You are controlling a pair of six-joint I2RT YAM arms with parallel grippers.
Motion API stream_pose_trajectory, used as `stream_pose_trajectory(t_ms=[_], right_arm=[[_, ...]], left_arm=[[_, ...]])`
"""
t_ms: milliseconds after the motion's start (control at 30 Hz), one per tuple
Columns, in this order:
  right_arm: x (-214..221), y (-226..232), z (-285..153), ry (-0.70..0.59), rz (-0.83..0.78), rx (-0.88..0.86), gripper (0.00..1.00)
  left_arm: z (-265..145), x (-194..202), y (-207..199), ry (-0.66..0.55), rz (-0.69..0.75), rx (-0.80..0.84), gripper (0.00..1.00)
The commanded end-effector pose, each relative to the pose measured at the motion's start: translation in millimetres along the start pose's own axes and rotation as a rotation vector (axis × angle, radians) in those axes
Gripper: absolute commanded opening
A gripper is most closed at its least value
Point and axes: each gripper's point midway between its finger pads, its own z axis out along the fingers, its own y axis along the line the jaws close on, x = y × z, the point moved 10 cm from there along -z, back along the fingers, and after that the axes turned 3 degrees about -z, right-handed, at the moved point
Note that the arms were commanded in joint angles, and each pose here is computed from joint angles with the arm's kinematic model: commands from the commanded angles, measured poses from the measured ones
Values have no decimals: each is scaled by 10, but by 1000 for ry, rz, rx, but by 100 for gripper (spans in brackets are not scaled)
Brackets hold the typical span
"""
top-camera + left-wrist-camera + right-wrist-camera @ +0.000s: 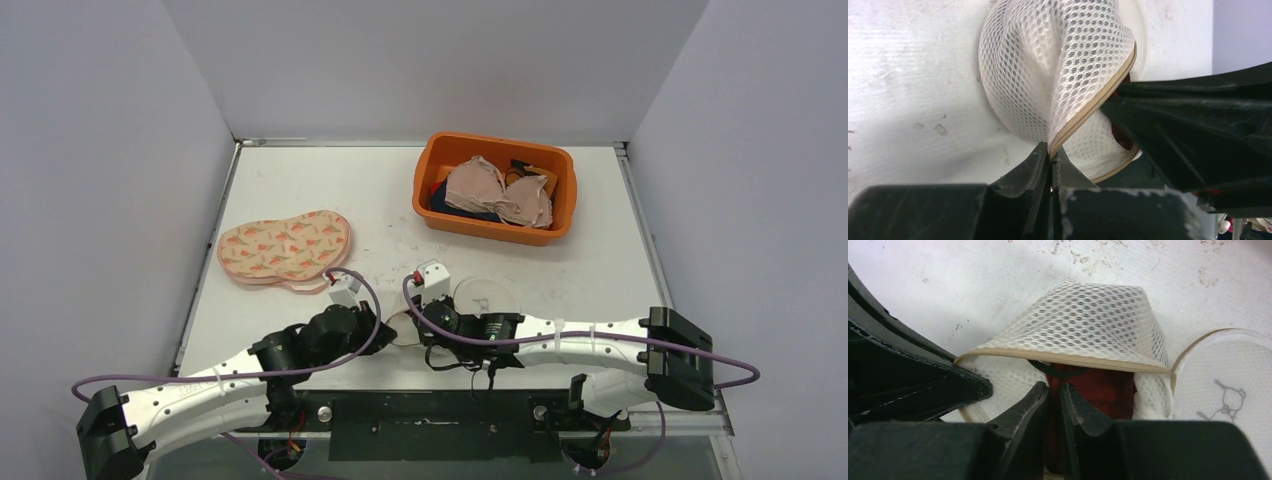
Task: Unzip the laundry bag and remove the bra
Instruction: Pick up the bra from the laundry bag.
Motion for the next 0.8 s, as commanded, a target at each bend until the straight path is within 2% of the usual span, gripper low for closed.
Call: stream_pose_trajectory(t_ms=[0,233,367,433,767], right_arm=[[-67,-131,18,-42,22,50,19],[-64,-120,51,-34,24,41,28],[-83,-99,41,-41,30,19,48],[-86,-74,27,-48,28,-1,54],[-42,84,89,-10,-41,-29,61]], left_arm=[[14,77,155,31,33,-67,0],[21,94,167,41,35,-70,0],[15,92,175,36,32,-69,0],[17,96,179,37,33,-69,0],[19,96,175,37,31,-66,0]])
